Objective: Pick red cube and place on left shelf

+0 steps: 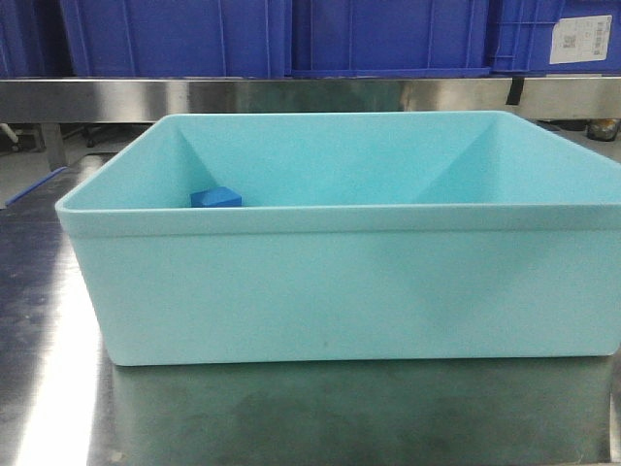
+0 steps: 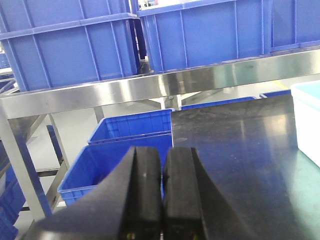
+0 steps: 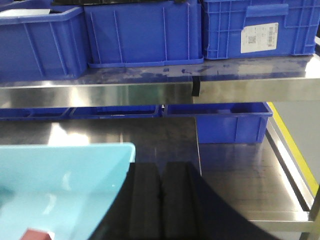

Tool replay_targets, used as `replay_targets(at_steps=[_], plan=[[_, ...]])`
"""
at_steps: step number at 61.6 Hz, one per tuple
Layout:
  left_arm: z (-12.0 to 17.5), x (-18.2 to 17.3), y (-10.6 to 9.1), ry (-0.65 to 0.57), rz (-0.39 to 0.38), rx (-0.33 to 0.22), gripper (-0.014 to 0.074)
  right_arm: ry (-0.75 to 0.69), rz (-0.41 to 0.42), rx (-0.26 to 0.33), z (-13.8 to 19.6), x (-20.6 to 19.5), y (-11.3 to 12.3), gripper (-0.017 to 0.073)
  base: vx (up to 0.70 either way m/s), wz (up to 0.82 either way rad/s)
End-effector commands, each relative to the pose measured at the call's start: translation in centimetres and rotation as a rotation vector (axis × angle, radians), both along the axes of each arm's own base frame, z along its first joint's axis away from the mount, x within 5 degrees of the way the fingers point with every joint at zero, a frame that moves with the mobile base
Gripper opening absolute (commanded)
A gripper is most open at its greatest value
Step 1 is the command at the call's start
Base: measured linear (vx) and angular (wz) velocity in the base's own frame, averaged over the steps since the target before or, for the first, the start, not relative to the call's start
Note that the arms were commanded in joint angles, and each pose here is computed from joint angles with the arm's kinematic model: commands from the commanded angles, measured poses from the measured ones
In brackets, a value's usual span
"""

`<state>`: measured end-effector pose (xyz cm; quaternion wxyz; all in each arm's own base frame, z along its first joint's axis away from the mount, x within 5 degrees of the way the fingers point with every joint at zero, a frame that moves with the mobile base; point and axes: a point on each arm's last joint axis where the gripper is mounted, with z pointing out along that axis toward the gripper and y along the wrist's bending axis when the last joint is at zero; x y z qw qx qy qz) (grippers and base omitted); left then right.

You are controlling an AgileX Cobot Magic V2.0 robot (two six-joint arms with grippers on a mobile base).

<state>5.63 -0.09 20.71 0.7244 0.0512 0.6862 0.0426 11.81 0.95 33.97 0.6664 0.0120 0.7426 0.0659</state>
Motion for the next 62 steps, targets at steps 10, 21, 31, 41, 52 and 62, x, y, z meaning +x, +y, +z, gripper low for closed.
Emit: replay_targets(at_steps=[10, 21, 31, 41, 52, 62], plan=[[0.0, 0.1, 0.0, -0.062, -0.004, -0.005, 0.0106, 0.017, 0.060, 0.080, 5.3, 5.4, 1.4, 0.0056, 0.00, 0.00], [0.0, 0.1, 0.0, -0.062, -0.004, -0.005, 0.0106, 0.231, 0.207, 0.120, 5.1, 9.4, 5.1, 0.0056, 0.00, 0.00], [0.0, 0.1, 0.0, -0.062, -0.004, -0.005, 0.0106, 0.348, 0.331, 0.080, 3.6, 12.3, 9.4, 0.0056, 0.00, 0.00], [0.0, 0.1, 0.0, -0.062, -0.004, -0.005, 0.0106, 0.407, 0.391, 0.053, 1.2, 14.5, 12.6, 0.0056, 0.00, 0.00], [0.0, 0.1, 0.0, -0.062, -0.004, -0.005, 0.0106, 0.472, 0.452, 0.019, -1.6, 15.4, 15.7, 0.0056, 0.00, 0.00], [0.0, 0.1, 0.0, -0.062, -0.004, -0.005, 0.0106, 0.514, 0.472, -0.001, -3.1, 15.7, 16.9, 0.0057, 0.00, 0.00]])
